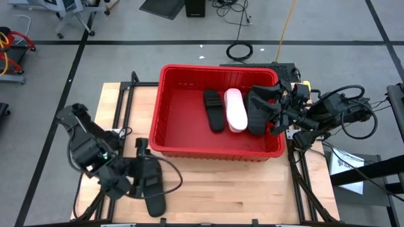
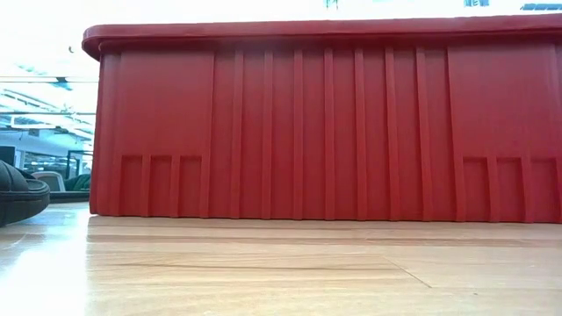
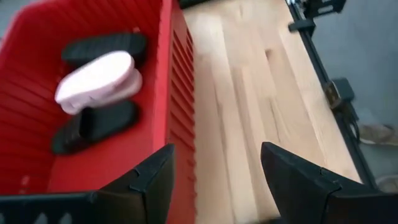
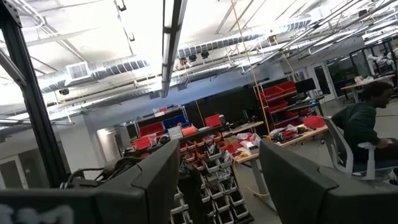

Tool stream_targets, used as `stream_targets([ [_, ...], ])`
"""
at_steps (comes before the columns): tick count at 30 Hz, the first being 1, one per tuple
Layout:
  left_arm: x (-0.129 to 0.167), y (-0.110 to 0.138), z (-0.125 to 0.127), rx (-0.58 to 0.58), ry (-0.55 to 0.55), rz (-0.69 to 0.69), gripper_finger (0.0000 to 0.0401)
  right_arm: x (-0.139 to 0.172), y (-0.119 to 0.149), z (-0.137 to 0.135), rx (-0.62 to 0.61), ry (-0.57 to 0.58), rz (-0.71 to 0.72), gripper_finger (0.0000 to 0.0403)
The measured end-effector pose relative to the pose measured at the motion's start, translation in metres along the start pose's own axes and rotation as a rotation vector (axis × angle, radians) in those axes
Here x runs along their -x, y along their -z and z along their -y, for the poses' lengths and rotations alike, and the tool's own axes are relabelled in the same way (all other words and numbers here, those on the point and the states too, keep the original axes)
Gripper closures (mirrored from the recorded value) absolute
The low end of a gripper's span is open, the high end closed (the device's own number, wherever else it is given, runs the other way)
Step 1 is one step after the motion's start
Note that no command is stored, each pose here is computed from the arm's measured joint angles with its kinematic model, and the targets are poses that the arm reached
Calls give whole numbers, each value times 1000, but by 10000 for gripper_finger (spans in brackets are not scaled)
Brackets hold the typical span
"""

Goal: Pick and place slides into bin
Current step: Put the black slide into the red container

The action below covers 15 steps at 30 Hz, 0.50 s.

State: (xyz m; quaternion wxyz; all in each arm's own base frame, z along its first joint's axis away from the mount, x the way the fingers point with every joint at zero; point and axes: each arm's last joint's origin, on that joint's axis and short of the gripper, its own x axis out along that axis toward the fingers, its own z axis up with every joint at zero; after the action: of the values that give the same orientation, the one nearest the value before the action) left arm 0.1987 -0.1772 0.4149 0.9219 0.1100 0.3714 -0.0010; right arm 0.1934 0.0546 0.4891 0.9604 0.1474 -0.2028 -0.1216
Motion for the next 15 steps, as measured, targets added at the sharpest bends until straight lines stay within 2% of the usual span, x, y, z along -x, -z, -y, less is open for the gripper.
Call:
stream_targets([
  [7, -3, 15, 19, -11, 10, -126, 171, 0, -2, 0, -13, -1, 18, 192],
  [15, -31, 35, 64, -101, -33, -321, 171, 0, -2, 0, -11, 0, 15, 192],
])
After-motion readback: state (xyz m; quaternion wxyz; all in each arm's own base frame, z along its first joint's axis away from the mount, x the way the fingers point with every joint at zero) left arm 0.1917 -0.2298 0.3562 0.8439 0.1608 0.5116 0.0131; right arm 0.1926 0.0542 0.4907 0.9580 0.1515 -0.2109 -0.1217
